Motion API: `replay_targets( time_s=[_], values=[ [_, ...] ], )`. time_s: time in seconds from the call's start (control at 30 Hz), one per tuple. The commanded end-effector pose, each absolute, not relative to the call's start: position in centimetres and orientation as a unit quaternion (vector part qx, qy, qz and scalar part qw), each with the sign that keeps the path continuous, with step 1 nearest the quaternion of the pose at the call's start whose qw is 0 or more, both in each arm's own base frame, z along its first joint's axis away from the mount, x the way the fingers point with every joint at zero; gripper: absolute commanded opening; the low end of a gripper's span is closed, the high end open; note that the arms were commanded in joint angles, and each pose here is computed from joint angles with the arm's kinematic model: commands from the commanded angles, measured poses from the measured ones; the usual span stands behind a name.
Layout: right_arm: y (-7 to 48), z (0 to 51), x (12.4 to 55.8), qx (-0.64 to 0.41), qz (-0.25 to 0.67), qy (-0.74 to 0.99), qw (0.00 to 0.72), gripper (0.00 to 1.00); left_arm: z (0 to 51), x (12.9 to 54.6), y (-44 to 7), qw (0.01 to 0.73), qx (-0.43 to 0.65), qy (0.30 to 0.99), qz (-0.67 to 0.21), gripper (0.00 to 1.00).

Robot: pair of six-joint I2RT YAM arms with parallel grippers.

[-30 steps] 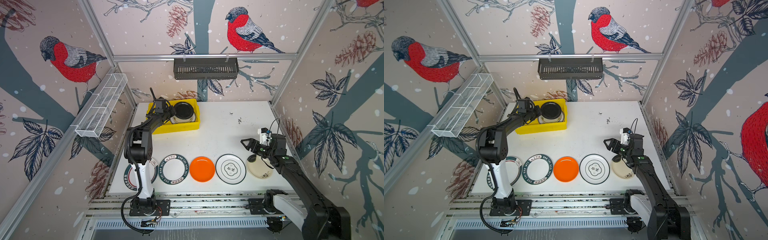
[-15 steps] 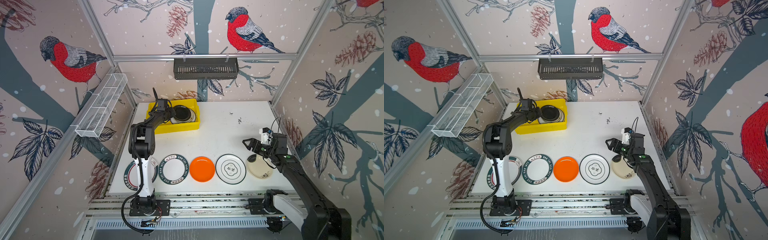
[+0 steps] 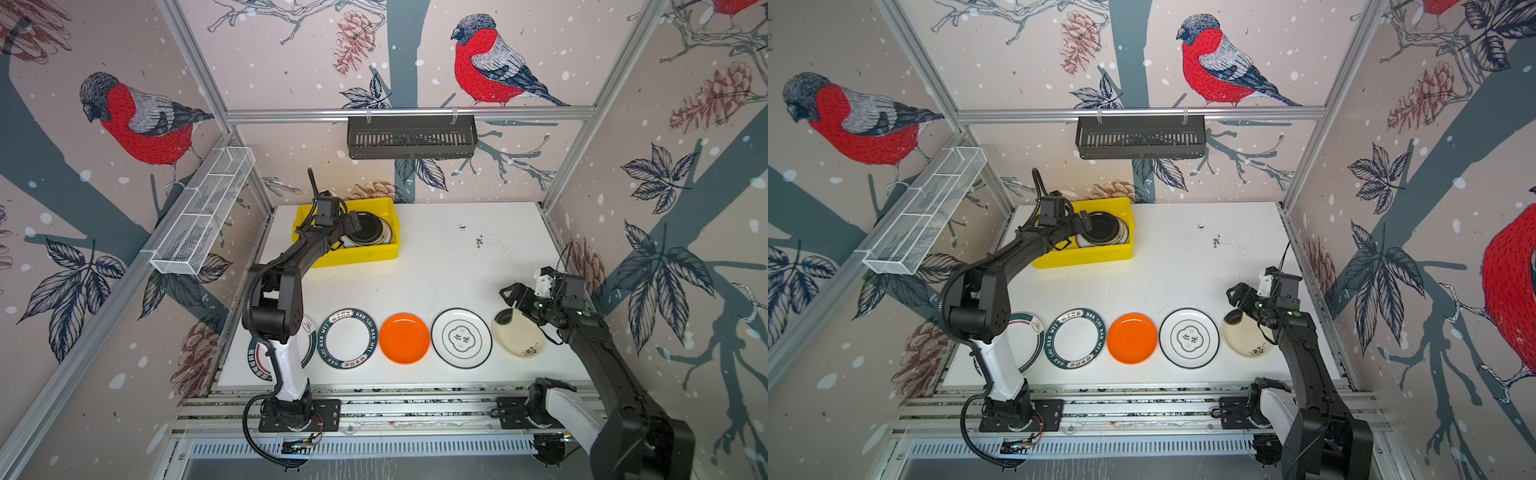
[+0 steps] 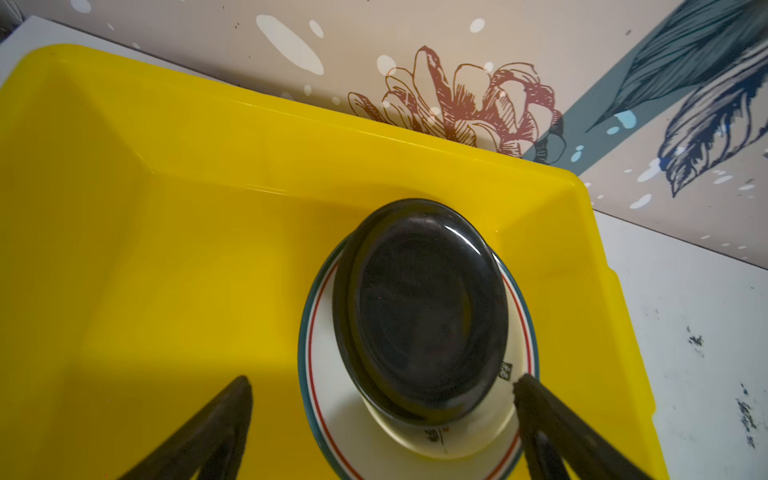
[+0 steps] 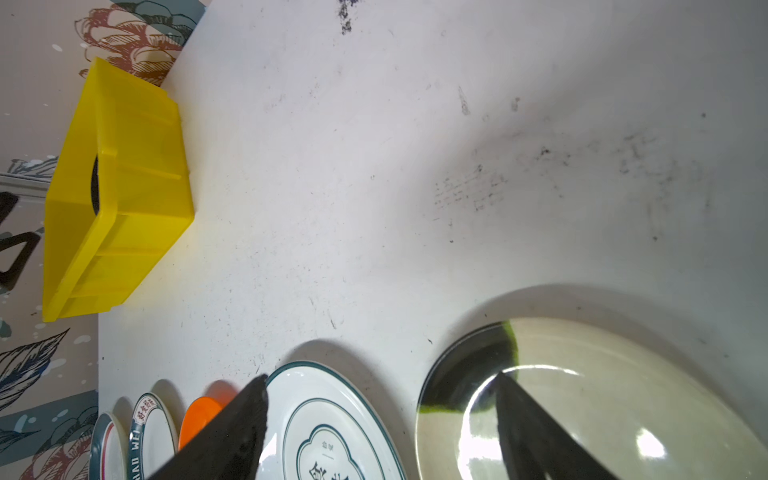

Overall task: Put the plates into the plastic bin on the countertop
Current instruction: 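Lower the black plate onto the cream plate in the bin and open the left gripper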

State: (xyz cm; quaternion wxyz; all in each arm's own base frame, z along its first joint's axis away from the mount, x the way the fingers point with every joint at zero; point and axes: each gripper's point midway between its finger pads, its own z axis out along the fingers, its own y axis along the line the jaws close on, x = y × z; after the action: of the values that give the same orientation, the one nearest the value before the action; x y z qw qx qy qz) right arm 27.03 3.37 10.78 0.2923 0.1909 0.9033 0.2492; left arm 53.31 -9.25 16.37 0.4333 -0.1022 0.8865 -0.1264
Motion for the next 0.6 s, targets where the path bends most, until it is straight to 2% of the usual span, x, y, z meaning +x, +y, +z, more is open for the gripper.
replay_targets(
  time_s=[0.0, 0.13, 0.3, 0.57],
  values=[
    [3.6, 9.8, 25.9, 0.211, 0.237, 0.909, 0.269, 0.86, 17.8, 52.3, -10.4, 0.459, -0.084, 0.874, -0.133, 0.97],
    [4.3, 8.5, 25.4, 0.223, 0.213, 0.916, 0.257, 0.86, 17.6, 49.9, -12.7, 0.453, -0.065, 0.871, -0.179, 0.97],
    [5.7, 7.0, 25.1, 0.235, 0.217, 0.918, 0.233, 0.86, 18.1, 47.3, -15.0, 0.451, -0.034, 0.870, -0.196, 0.97],
    [7.0, 4.5, 24.2, 0.252, 0.208, 0.921, 0.213, 0.88, 19.5, 45.6, -16.7, 0.462, -0.017, 0.856, -0.231, 0.97]
  ],
)
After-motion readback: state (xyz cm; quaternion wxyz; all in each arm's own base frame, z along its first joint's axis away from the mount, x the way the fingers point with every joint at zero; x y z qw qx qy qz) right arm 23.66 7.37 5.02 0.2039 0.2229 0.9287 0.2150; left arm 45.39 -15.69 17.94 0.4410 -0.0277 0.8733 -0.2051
